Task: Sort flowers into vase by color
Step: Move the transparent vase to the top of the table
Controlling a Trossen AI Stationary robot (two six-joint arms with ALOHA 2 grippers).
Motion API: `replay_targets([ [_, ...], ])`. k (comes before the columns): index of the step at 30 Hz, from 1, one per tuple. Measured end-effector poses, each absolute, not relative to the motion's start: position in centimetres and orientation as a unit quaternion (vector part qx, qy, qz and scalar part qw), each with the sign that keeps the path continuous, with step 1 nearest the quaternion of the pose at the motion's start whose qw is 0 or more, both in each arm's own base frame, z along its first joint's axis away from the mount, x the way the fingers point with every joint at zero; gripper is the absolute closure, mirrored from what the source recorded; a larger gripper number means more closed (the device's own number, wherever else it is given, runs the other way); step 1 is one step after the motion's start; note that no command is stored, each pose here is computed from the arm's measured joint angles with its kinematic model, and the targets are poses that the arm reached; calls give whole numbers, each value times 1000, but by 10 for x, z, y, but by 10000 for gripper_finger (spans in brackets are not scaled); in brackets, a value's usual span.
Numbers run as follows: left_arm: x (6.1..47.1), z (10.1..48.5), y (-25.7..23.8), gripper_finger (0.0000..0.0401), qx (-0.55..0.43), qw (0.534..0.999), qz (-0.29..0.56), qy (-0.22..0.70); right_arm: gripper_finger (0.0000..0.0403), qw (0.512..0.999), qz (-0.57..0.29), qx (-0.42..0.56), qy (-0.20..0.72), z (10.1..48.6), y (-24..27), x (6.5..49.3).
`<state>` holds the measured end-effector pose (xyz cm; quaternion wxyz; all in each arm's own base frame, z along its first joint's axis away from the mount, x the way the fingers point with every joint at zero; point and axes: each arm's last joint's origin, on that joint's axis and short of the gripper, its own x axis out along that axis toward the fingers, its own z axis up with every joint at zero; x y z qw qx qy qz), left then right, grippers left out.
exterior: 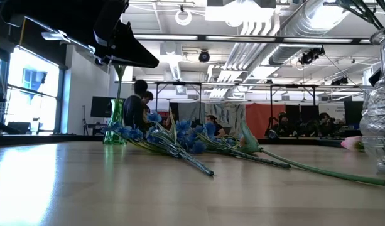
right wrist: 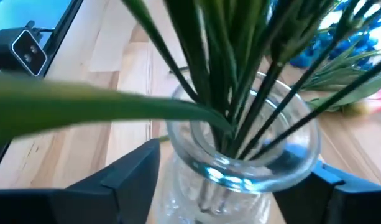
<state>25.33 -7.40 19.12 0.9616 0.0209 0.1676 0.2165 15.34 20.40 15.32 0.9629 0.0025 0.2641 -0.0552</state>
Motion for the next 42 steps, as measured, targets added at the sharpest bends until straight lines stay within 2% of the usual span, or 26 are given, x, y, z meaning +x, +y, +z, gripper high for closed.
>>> replay_targets([
  [9, 253, 191, -74, 335, 20, 962, 217, 166, 259, 965, -72, -2, 251, 153, 203, 156],
  [20, 255, 194, -74, 335, 34, 963, 215, 160, 262, 944, -171, -66, 273, 155, 153, 164],
  [26, 255, 194, -73, 335, 43, 962, 215, 162, 262, 951, -208, 16, 228, 147, 93, 136],
  [30, 256, 194, -69, 335, 41, 960, 223, 162, 262, 965, -196, 47, 168, 154, 66, 133],
  [33, 257, 195, -65, 335, 36, 960, 230, 156, 262, 966, -221, 43, 129, 160, 43, 134],
  [39, 260, 198, -61, 335, 24, 961, 239, 140, 262, 941, -312, 42, 125, 163, -1, 137],
  [42, 260, 198, -59, 335, 24, 960, 241, 140, 262, 938, -316, 37, 135, 163, -19, 139],
])
